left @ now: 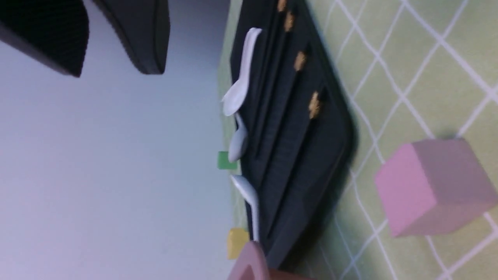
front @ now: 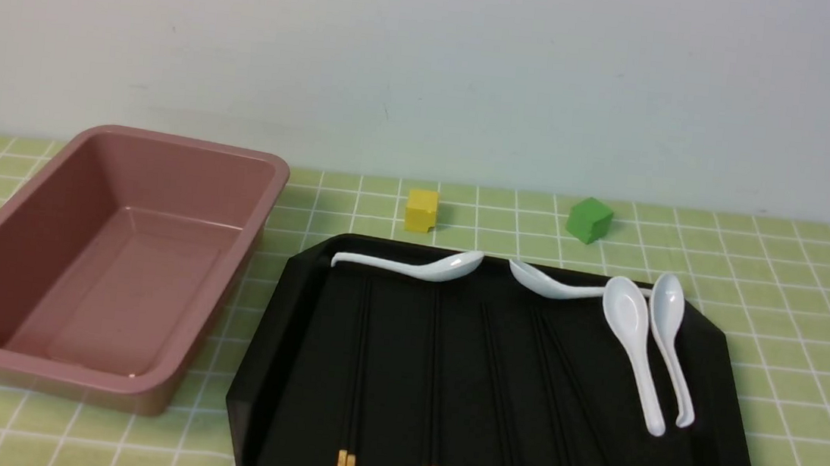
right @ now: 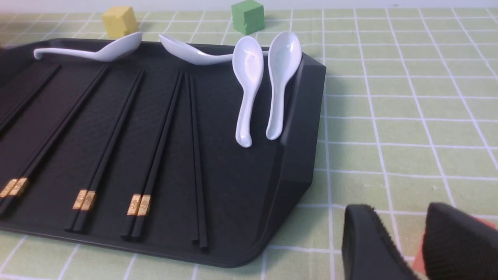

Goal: On green tablecloth take chopsticks from black tray and put them in box.
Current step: 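Reach over to the black tray and grasp a pair of chopsticks with the left gripper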

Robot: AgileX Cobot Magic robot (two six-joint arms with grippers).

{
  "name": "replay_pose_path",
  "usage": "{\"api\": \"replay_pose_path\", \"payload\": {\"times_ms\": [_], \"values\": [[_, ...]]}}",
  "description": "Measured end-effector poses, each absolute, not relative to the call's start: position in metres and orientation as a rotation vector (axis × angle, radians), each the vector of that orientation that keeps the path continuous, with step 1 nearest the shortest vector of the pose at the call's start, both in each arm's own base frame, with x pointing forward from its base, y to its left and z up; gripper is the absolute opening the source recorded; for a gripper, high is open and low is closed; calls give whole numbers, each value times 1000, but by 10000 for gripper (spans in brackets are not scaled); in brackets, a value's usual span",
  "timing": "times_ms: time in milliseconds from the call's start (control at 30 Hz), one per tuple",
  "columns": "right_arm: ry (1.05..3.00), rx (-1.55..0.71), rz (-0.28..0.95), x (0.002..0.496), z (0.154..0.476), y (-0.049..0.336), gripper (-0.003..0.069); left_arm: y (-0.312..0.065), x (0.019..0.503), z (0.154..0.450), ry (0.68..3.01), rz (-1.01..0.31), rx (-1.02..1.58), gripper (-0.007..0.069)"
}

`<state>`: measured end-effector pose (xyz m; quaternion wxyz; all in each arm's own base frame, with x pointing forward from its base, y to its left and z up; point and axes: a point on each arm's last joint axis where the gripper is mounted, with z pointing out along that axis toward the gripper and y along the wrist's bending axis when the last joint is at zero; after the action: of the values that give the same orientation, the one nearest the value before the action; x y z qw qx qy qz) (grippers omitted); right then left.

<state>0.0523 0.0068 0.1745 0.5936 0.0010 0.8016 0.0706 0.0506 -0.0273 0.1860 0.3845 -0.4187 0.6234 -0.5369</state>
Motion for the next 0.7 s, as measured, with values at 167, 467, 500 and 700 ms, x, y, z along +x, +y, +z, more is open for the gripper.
{"api": "replay_pose_path", "payload": {"times_ms": [167,467,500,700], "values": [[1863,2,164,52,175,7,240,-24,47,225,1465,-1364,-931,151],[1863,2,163,52,175,7,240,-35,62,307,1780,-1113,-640,-13],[1863,2,163,52,175,7,240,-40,74,303,1983,-1031,-632,-13],[1863,2,163,52,175,7,240,-41,135,262,2710,-575,-662,-13]]}}
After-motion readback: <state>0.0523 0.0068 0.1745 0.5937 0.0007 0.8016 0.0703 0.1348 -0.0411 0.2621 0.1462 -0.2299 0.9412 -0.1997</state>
